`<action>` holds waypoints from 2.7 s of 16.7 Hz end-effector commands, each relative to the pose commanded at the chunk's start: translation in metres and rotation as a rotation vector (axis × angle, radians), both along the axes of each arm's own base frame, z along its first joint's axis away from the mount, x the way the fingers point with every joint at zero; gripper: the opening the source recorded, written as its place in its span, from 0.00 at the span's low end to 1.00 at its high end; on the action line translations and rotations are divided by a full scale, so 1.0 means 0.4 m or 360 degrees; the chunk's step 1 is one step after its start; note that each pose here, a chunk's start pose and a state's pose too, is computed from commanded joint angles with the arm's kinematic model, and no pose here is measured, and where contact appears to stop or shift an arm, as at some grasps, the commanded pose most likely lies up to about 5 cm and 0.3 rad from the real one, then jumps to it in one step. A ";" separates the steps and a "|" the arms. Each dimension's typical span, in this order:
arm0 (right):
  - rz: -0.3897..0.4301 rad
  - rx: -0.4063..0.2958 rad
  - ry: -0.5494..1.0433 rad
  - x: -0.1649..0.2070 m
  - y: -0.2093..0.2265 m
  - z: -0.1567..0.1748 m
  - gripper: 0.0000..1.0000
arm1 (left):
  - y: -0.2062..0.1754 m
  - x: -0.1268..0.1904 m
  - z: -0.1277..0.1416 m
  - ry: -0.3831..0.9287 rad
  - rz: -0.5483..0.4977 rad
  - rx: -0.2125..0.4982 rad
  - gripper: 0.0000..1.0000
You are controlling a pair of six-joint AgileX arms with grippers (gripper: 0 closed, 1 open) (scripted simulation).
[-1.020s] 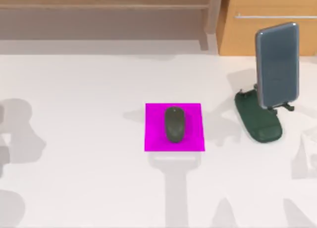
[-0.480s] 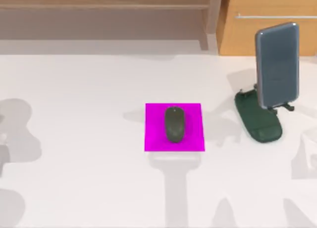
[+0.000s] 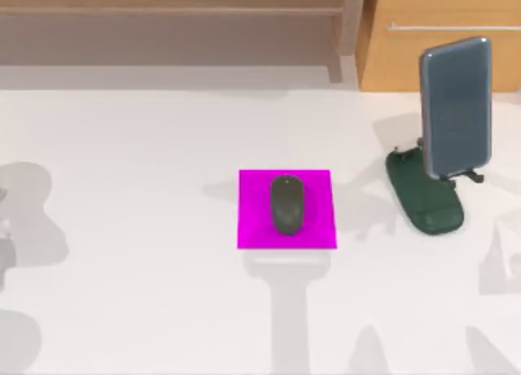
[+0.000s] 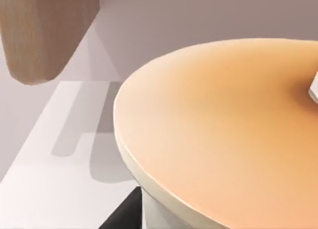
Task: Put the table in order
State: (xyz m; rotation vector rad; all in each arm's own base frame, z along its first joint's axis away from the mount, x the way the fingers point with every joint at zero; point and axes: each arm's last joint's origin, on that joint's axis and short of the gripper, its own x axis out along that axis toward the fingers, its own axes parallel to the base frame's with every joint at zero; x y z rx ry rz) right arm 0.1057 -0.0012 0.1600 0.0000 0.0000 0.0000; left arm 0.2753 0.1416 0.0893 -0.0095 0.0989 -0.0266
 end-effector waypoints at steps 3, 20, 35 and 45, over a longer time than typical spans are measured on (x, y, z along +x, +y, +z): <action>0.0000 0.0000 0.0000 0.000 0.000 0.000 1.00 | 0.000 0.000 0.000 0.0000 0.0000 0.0000 0.00; 0.0000 0.0000 0.0000 0.000 0.000 0.000 1.00 | -0.003 0.007 0.034 -0.0028 -0.0015 0.0018 0.00; 0.0000 0.0000 0.0000 0.000 0.000 0.000 1.00 | -0.521 0.270 0.385 -0.0267 -0.0667 -0.0158 0.00; 0.0000 0.0000 0.0000 0.000 0.000 0.000 1.00 | -0.805 0.415 0.454 -0.0004 -0.0191 -0.0067 0.00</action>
